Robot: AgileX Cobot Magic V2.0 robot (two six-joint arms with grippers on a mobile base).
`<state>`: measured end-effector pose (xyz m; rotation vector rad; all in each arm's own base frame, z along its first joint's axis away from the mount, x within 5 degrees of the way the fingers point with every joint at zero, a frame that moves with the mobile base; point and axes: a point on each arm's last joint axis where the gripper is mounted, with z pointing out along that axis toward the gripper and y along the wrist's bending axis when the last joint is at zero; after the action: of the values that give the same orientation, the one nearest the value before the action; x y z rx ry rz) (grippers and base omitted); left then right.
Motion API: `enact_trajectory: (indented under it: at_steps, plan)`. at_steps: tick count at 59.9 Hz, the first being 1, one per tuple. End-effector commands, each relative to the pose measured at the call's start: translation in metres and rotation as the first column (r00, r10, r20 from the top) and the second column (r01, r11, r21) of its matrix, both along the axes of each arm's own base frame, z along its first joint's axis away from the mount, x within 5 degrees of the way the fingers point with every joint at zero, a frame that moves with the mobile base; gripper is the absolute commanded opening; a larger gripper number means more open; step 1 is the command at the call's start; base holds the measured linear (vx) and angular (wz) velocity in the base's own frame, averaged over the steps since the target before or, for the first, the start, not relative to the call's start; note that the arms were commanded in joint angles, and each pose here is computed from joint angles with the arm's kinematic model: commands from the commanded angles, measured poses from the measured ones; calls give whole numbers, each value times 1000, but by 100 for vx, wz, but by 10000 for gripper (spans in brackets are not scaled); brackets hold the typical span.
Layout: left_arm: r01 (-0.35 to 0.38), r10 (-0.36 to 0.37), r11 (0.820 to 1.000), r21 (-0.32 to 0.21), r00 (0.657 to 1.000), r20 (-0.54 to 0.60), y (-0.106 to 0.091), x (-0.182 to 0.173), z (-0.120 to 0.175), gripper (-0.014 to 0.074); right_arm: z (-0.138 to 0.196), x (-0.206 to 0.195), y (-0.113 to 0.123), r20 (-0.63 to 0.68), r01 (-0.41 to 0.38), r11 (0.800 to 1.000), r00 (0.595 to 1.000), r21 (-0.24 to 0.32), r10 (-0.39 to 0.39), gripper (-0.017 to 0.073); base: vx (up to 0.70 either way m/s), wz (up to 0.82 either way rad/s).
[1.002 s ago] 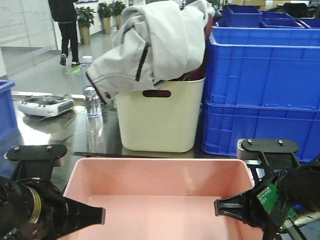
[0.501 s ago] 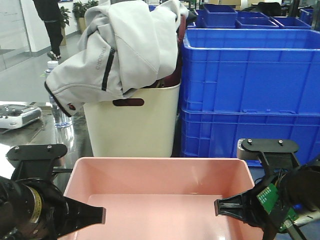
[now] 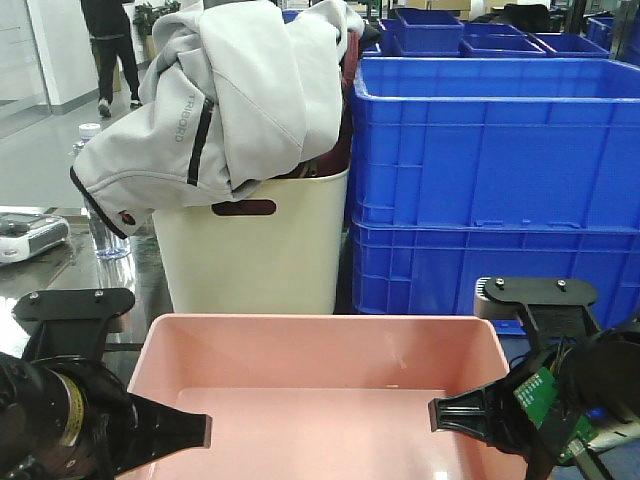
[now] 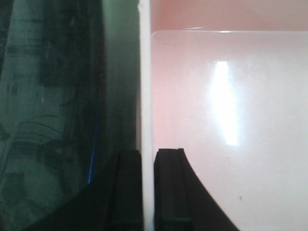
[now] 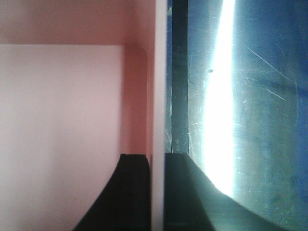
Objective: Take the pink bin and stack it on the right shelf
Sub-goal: 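Hold the bin while driving to the table beside the blue crates, then lower the pink bin onto the table and open both grippers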
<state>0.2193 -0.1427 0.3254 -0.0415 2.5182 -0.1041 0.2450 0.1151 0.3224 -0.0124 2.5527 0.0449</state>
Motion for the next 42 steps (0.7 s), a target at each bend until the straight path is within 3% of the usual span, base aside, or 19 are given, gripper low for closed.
enact_trajectory:
  at_steps: [1,16,25,34,42]
  plan:
    - [0,-1,1000,11,996,92,7,-1,19,59,18,2,-9,103,-6,999,995,-48,11,1,0,0]
    - [2,-3,1000,11,996,94,7,-1,19,59,19,3,-8,111,-4,999,994,-40,8,1,0,0]
    - [5,-8,999,33,994,113,9,0,20,59,18,4,-8,117,-47,996,992,-79,56,1,0,0]
    - [49,-62,993,109,991,116,11,5,18,64,13,16,4,141,-130,989,980,-74,140,4,0,0]
    - [28,-43,989,149,994,98,23,14,14,105,10,34,17,113,-166,984,978,-66,173,29,0,0]
